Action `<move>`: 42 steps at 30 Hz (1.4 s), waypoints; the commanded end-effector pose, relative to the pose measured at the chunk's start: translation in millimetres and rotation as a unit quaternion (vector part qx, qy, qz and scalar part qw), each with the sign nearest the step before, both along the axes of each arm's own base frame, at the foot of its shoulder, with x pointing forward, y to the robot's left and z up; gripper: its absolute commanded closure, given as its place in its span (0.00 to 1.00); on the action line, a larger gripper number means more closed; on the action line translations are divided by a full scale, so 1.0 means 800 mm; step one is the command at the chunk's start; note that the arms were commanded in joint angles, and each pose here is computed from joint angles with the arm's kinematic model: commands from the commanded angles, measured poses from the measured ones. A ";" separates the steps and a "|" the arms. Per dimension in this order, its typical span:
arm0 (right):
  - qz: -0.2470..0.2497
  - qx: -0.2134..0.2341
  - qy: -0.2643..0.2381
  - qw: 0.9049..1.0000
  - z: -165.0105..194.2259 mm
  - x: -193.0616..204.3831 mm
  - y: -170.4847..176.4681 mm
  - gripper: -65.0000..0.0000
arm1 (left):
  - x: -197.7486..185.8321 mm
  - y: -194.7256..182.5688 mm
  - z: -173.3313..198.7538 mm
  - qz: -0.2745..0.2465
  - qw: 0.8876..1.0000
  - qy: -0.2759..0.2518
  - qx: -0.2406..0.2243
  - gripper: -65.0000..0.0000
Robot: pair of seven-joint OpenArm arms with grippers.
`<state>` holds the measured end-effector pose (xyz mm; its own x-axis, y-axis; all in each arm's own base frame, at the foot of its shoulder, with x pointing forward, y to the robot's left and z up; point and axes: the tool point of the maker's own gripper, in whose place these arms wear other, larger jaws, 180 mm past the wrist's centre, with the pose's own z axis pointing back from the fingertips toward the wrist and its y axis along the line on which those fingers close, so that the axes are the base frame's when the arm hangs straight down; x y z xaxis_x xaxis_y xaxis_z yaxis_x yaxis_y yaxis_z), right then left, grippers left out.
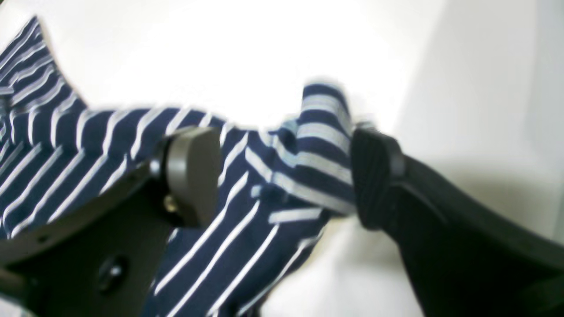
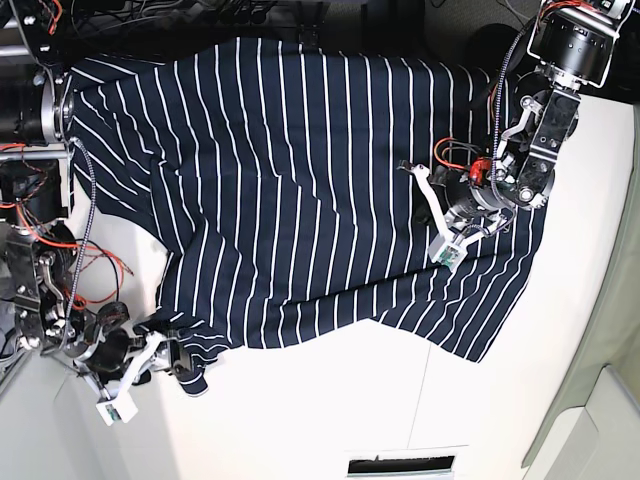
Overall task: Layout the t-shirt on the table in an organized manner, then fold the t-shirt properly
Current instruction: 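Grasp the shirt side edge with the right gripper and pull outward, then drag the shirt side with the right gripper to square the body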
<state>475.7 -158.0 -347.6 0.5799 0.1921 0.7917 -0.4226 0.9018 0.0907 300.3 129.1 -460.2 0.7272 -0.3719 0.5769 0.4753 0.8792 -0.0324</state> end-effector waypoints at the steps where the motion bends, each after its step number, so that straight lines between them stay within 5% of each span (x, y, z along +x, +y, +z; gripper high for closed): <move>1: -0.015 0.013 -0.014 1.000 0.011 0.003 -0.014 0.30 | 0.004 0.006 0.004 -0.004 1.000 -0.003 0.011 0.95; 12: -0.156 0.125 0.063 0.978 -0.095 -0.119 -0.098 0.31 | 0.014 0.027 0.012 0.004 0.999 -0.024 0.021 0.95; 23: -0.150 0.115 0.110 0.976 -0.140 -0.176 -0.092 0.32 | 0.019 0.019 0.017 0.005 0.999 -0.038 0.008 0.95; 29: -0.102 0.111 0.134 0.979 -0.155 -0.188 -0.052 0.73 | 0.019 0.019 0.017 0.005 0.999 -0.038 0.008 0.95; 33: -0.074 0.104 0.143 0.981 -0.161 -0.193 -0.030 0.76 | 0.019 0.019 0.017 0.004 0.999 -0.038 0.008 0.95; 37: -0.074 0.105 0.136 0.982 -0.158 -0.188 -0.030 1.00 | 0.019 0.019 0.017 0.005 0.999 -0.038 0.008 0.95; 42: -0.086 0.095 0.098 0.987 -0.134 -0.170 -0.050 1.00 | 0.019 0.021 0.016 0.003 0.999 -0.040 0.014 0.95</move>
<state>329.2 -185.1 -465.7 0.7589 -0.0683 0.6476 -0.2248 0.9059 0.3590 307.9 140.9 -454.1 0.6964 -0.3796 0.6091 0.4734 0.8808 0.0076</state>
